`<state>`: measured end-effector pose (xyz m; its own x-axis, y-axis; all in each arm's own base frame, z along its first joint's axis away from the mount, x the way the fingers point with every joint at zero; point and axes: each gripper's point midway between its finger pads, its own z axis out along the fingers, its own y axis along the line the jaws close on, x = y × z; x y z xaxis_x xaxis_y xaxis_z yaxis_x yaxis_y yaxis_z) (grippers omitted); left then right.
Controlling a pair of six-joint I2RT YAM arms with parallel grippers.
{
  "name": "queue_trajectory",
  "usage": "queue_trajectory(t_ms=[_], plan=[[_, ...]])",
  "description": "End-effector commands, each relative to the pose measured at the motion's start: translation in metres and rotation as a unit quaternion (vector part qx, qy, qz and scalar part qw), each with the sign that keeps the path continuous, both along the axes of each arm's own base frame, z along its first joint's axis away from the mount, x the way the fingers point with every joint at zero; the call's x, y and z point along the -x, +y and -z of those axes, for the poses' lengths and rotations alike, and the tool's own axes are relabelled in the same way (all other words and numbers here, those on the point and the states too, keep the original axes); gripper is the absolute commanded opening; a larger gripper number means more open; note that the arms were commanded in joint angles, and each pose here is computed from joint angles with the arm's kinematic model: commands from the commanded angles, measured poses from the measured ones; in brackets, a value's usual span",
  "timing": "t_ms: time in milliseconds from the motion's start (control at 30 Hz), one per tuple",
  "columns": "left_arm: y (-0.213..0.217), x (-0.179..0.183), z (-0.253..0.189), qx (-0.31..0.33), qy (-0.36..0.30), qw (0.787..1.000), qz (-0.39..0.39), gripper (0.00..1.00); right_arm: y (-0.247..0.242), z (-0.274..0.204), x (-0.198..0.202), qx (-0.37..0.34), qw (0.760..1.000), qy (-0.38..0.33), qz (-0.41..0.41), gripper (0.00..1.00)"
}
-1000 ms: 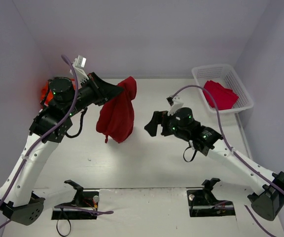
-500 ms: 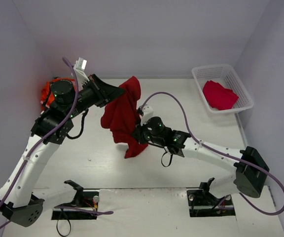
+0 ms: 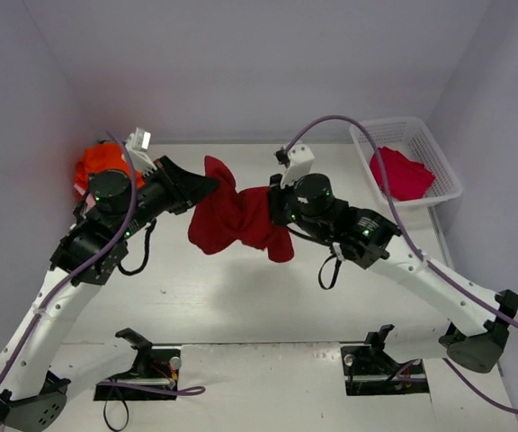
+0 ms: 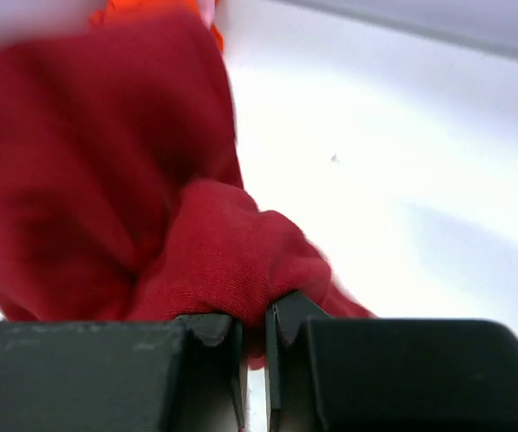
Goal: Fold and stack the t-shirts
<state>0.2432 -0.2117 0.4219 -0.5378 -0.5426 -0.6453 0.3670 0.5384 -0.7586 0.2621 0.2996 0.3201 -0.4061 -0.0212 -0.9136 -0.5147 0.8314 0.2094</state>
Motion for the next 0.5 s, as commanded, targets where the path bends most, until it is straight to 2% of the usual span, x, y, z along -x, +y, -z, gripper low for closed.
queue_trajectory(t_ms=[0, 67, 100, 200, 333, 467], plan=[[-0.009, -0.011, 0.003, 0.013, -0.013, 1.0, -0.004, 0.21, -0.02, -0.048, 0.001, -0.01, 0.999, -0.033, 0.022, 0.0], [-0.014, -0.013, 0.02, 0.014, 0.0, 1.0, 0.001, 0.43, -0.019, -0.071, -0.003, -0.019, 0.998, -0.047, 0.023, 0.0], [-0.014, -0.011, 0.023, 0.014, 0.002, 1.0, 0.002, 0.62, -0.02, -0.076, -0.003, -0.017, 0.998, -0.049, 0.023, 0.0], [-0.015, -0.01, 0.035, 0.009, 0.014, 1.0, 0.002, 0.76, -0.019, -0.099, -0.012, -0.02, 0.997, -0.065, 0.025, 0.0], [-0.013, -0.004, 0.04, 0.01, 0.02, 1.0, 0.006, 0.78, -0.022, -0.121, -0.025, -0.026, 0.996, -0.082, 0.027, 0.0], [-0.015, 0.006, 0.044, 0.034, 0.031, 0.999, 0.016, 0.78, -0.027, -0.123, -0.047, -0.019, 0.996, -0.083, 0.035, 0.0]])
